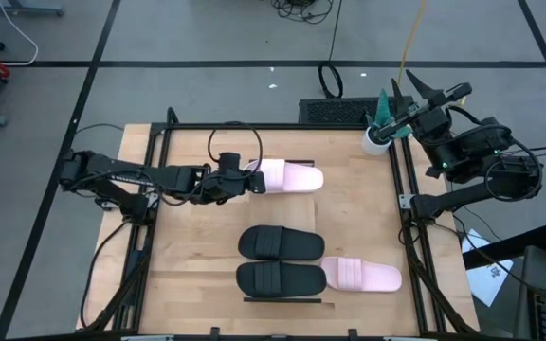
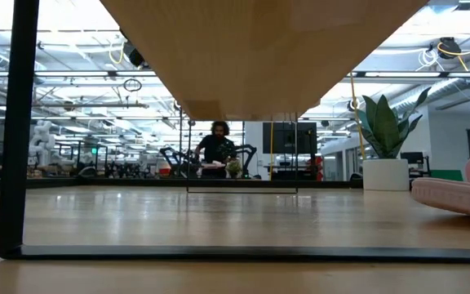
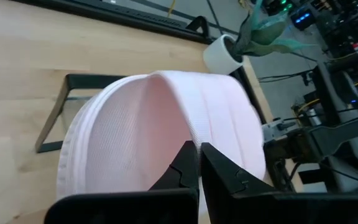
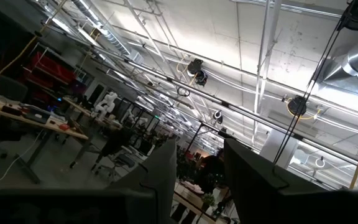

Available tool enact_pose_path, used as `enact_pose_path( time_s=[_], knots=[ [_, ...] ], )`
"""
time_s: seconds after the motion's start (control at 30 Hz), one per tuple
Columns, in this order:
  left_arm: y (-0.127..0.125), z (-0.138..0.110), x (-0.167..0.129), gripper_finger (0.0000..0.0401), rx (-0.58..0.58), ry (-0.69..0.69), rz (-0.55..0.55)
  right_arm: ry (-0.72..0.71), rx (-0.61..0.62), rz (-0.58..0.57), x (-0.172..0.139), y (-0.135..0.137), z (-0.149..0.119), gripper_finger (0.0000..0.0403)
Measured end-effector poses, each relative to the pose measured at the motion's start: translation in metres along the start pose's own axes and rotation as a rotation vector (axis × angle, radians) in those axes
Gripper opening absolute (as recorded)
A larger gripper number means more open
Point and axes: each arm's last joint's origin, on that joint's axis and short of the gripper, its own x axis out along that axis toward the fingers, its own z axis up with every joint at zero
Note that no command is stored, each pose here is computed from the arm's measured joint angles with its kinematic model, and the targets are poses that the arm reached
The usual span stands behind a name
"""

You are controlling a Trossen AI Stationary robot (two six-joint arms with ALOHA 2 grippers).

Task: Pick and place slides into the shelf
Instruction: Put the top pink slides on the shelf

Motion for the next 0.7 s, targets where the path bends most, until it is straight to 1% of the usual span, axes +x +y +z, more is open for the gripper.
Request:
enact_pose_path(
  time_s=[0.23, 0.7],
  knots=[
    [0.0017, 0.0001, -0.0001, 0.0, 0.002, -0.02, 0.022, 0.0, 0.0, 0.0, 0.0, 0.0, 0.0, 0.0125],
    [-0.0022, -0.0028, -0.0024, 0.0, -0.054, -0.021, -0.009, -0.002, 0.0, 0.001, 0.0, 0.0001, 0.0001, 0.0125]
  ],
)
